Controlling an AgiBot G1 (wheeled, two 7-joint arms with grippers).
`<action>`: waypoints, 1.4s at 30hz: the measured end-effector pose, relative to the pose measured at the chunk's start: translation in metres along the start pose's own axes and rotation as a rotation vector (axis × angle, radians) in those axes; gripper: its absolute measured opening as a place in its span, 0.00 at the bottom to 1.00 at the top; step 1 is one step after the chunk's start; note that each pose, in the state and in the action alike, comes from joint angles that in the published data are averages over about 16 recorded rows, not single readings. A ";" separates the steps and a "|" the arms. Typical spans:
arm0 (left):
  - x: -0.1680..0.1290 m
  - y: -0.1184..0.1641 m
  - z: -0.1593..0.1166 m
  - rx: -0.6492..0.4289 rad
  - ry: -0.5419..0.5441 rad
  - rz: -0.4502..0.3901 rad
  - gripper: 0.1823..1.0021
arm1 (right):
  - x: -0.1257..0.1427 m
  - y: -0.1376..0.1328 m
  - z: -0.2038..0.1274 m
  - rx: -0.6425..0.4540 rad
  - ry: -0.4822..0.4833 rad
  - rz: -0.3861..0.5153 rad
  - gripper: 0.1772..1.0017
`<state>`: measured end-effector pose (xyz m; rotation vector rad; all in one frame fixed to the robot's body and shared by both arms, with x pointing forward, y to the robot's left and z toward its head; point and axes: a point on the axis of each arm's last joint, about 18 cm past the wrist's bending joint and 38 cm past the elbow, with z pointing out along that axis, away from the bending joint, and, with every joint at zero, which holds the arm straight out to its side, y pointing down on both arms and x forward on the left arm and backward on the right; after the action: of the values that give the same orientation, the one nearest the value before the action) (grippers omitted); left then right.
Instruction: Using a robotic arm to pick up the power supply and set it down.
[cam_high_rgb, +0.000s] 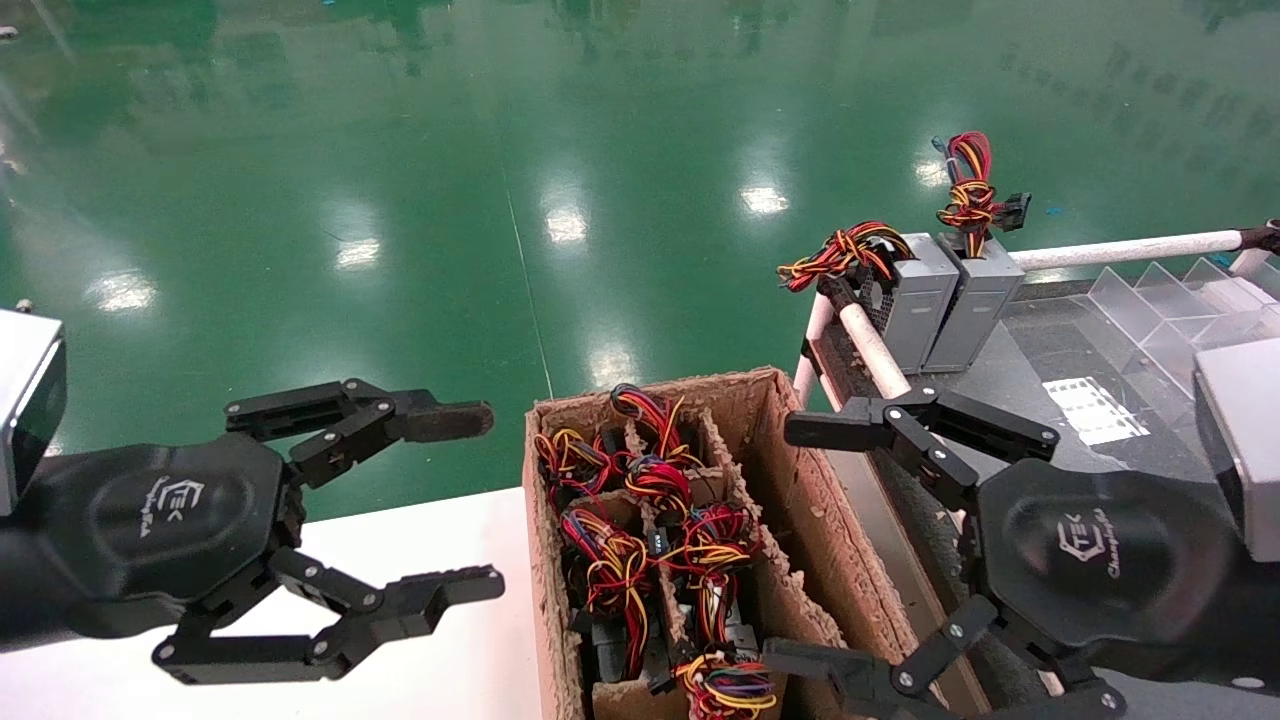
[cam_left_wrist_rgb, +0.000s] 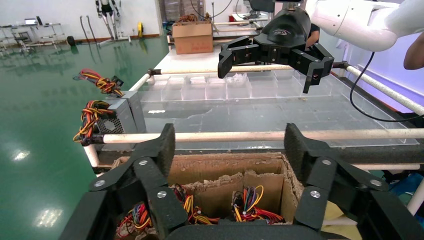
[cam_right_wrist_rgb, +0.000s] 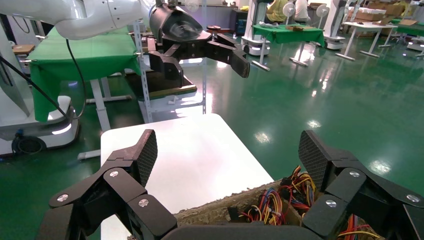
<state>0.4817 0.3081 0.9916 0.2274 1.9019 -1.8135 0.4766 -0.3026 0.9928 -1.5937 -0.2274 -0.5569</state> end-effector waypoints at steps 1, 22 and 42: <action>0.000 0.000 0.000 0.000 0.000 0.000 0.71 | 0.000 0.000 0.000 0.000 0.000 0.000 1.00; 0.000 0.000 0.000 0.000 0.000 0.000 0.24 | 0.000 0.000 0.000 0.000 0.000 0.000 1.00; 0.000 0.000 0.000 0.000 0.000 0.000 0.03 | 0.000 0.000 0.000 -0.001 0.000 0.001 1.00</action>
<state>0.4818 0.3081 0.9916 0.2274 1.9018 -1.8135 0.4766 -0.3027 0.9926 -1.5945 -0.2265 -0.5568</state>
